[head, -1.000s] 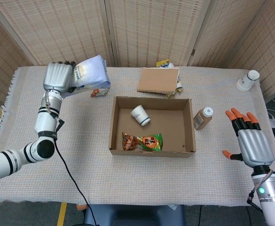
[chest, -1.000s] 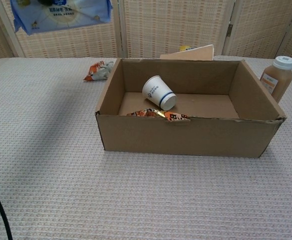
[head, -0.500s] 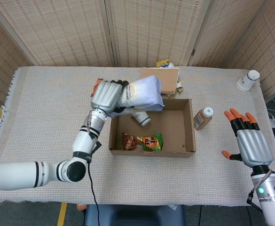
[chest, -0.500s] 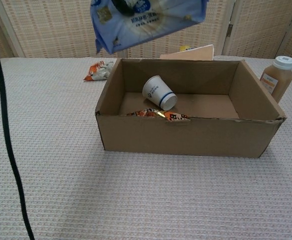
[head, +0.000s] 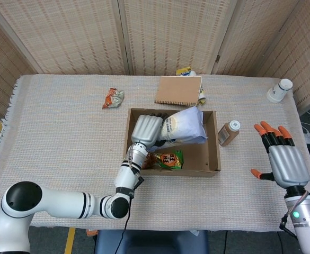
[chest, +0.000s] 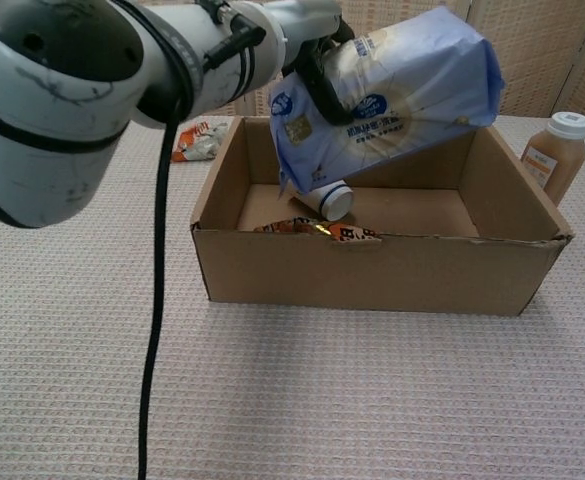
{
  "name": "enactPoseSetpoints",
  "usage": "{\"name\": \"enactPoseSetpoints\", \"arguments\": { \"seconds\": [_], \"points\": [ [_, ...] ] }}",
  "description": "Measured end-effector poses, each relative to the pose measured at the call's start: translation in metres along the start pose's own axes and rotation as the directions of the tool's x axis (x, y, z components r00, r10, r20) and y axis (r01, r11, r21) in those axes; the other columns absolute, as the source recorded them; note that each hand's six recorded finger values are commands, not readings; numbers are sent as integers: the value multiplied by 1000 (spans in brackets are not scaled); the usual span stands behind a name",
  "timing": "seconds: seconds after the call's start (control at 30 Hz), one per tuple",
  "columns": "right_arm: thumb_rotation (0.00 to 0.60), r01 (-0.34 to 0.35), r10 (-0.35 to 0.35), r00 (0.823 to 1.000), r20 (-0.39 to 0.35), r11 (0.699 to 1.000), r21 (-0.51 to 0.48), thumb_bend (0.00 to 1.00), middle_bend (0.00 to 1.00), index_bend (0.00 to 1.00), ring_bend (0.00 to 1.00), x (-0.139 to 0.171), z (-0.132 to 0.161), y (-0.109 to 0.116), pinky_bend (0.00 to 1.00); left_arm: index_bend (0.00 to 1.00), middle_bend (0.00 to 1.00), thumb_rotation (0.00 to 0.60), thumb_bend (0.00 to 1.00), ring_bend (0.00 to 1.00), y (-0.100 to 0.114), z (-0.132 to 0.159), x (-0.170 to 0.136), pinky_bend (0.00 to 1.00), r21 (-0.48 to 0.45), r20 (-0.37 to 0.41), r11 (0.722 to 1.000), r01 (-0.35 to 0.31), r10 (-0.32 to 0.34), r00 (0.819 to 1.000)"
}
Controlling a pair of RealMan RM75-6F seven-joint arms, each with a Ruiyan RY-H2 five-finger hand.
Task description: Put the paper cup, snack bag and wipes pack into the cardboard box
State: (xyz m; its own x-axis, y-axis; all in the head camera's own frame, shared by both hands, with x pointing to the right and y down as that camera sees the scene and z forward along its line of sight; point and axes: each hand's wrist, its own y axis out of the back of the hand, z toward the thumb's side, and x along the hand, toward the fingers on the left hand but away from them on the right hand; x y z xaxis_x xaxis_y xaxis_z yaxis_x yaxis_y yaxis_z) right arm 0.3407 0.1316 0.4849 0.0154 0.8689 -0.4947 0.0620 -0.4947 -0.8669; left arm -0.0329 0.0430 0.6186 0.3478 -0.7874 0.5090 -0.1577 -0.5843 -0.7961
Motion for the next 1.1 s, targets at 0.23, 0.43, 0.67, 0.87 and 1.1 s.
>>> {"name": "enactPoseSetpoints", "arguments": {
  "seconds": [0.23,0.43,0.67,0.87,1.1],
  "points": [
    [600,-5,5,1000,-4,1000,2,43,0,59,0,0,1,-1,0,0,0,600,143,0,2,-16,0,44,-14,27,993,115,-115,993],
    [600,-9,9,1000,-5,1000,6,44,0,60,0,0,2,-3,0,0,0,600,137,0,16,-25,-3,40,-31,25,993,115,-114,993],
    [600,-8,8,1000,0,1000,4,43,0,60,0,0,1,-3,0,0,0,600,155,0,61,-42,-2,40,-9,8,1000,16,-16,1000],
    [600,-13,13,1000,-4,1000,6,44,0,60,0,-1,2,-4,0,0,0,600,242,0,131,-98,-9,41,46,-78,990,-130,134,988],
    [600,-22,22,1000,-8,1000,9,43,0,60,0,-1,4,-7,0,0,0,600,230,0,167,-181,-49,64,191,-142,957,-218,247,959]
  ]
}}
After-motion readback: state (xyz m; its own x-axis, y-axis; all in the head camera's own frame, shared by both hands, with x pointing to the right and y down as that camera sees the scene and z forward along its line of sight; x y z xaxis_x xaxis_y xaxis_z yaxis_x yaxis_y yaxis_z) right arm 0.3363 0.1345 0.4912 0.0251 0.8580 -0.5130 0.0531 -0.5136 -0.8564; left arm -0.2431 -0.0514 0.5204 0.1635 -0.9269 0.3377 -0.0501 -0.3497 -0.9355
